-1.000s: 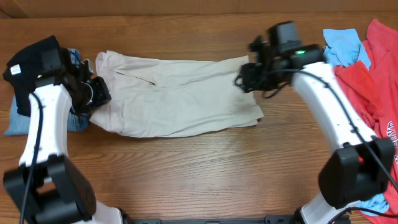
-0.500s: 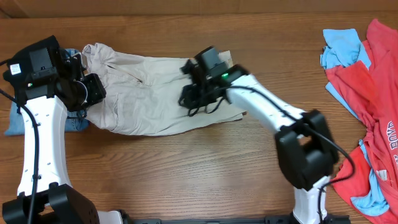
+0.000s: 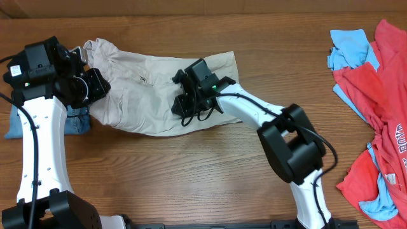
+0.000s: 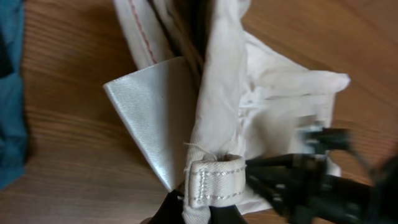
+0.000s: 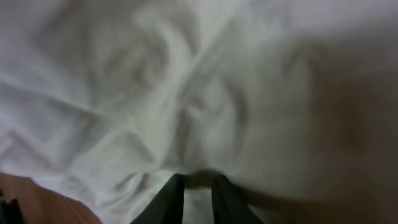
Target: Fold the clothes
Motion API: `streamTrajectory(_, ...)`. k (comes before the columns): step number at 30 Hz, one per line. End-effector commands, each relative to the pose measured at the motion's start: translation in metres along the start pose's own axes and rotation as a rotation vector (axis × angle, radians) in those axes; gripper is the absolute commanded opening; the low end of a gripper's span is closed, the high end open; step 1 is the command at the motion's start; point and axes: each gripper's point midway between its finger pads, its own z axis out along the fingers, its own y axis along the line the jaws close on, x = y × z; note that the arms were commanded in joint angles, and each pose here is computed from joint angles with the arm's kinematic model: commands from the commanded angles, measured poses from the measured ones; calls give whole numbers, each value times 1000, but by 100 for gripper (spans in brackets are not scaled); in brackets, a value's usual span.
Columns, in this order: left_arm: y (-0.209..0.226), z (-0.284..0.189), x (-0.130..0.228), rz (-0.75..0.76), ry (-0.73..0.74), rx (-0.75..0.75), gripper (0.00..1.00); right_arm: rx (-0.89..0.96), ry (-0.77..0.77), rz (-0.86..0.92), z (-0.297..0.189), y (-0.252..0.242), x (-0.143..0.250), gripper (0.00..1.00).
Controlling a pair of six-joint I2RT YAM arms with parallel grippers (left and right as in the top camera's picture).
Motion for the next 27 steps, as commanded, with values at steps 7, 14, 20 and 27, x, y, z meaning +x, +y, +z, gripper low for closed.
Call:
streamTrajectory(7, -30, -17, -14, -23, -50, 112, 4, -76, 85, -24, 29, 26, 28, 21)
streamTrajectory(14, -59, -13, -8, -11, -22, 198, 4, -66, 89, -22, 29, 25, 29, 27)
streamTrajectory(20, -66, -7, 6, 16, 18, 170, 4, 54, 23, 16, -4, -1, 3, 36)
streamTrajectory(27, -82, -2, 20, 66, 61, 183, 4, 289, -114, 175, -100, -67, -34, 38)
